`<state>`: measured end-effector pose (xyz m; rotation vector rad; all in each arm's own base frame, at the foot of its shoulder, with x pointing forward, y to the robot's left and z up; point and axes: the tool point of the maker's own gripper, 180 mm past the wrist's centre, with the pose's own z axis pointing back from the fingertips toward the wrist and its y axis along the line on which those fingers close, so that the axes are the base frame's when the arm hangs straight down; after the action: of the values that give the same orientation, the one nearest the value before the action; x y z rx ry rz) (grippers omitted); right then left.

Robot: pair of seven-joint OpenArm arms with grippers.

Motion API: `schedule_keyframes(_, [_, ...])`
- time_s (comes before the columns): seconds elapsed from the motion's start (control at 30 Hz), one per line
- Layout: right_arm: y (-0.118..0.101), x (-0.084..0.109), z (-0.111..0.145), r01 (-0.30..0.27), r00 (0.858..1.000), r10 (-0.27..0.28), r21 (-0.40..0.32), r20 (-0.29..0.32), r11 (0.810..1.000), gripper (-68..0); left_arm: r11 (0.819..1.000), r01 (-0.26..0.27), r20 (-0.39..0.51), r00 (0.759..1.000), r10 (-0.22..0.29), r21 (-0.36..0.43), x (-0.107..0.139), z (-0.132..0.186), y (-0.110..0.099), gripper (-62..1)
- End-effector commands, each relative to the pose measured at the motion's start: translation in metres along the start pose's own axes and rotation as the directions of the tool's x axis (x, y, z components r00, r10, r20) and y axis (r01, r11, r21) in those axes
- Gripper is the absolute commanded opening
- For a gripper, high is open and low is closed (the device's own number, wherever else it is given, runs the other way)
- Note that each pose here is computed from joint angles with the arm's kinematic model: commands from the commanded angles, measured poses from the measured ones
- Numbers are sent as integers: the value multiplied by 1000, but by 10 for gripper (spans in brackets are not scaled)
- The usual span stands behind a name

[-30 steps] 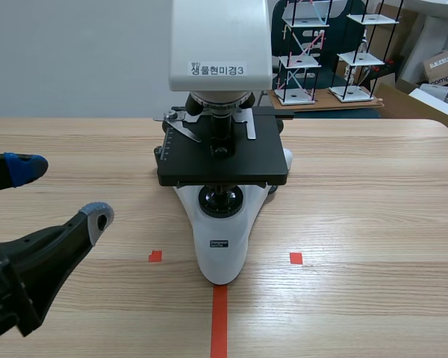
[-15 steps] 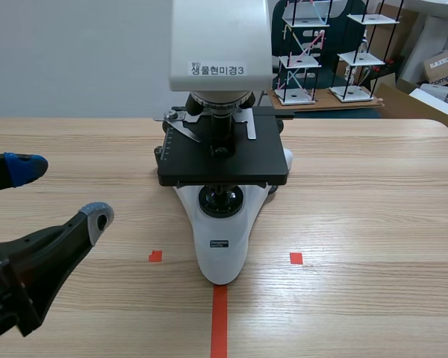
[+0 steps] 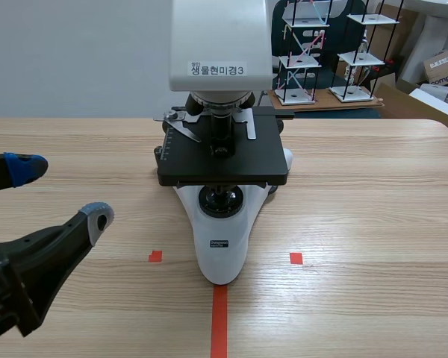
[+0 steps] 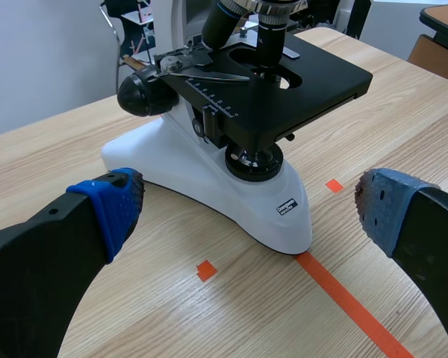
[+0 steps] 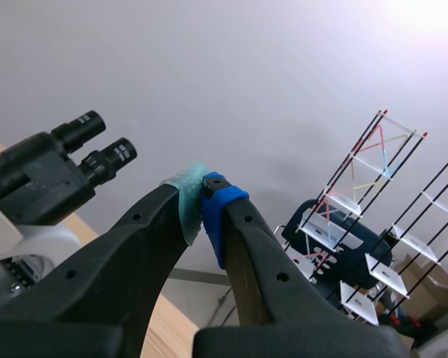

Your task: Point at the eyepiece

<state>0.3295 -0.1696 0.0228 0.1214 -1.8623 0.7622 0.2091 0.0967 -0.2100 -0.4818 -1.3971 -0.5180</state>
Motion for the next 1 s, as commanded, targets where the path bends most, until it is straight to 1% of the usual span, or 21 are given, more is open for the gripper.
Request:
schedule_keyframes(0.0, [-2, 11, -5, -10, 999, 10, 1, 32, 1000, -674, 1000, -3, 26, 1000, 3, 3, 7, 0, -1, -13])
schedule_keyframes(0.17, [-4, 0, -17, 15, 1000, -15, 10, 13, 1000, -674, 1000, -3, 26, 1000, 3, 3, 7, 0, -1, -13])
schedule_keyframes(0.27, [-10, -8, -25, 39, 999, -39, -11, 13, 999, -674, 1000, -3, 26, 1000, 3, 3, 7, 0, -1, -13])
schedule_keyframes(0.4, [-16, -23, -38, 85, 996, -85, -26, 7, 996, -674, 1000, -3, 25, 1000, 3, 3, 6, 0, -1, -13])
schedule_keyframes(0.53, [-15, -39, -57, 142, 990, -142, -28, 4, 990, -674, 1000, -3, 26, 1000, 3, 3, 7, 0, -1, -13])
schedule_keyframes(0.7, [-6, -56, -88, 197, 980, -197, -5, -13, 980, -674, 1000, -3, 26, 1000, 3, 3, 7, 0, -1, -13])
schedule_keyframes(0.8, [6, -60, -105, 219, 976, -218, 36, -27, 975, -674, 1000, -3, 26, 1000, 3, 3, 7, 0, -1, -13])
schedule_keyframes(0.97, [21, -71, -120, 247, 967, -242, 63, -73, 967, -674, 1000, -3, 25, 1000, 3, 2, 6, 0, -1, -13])
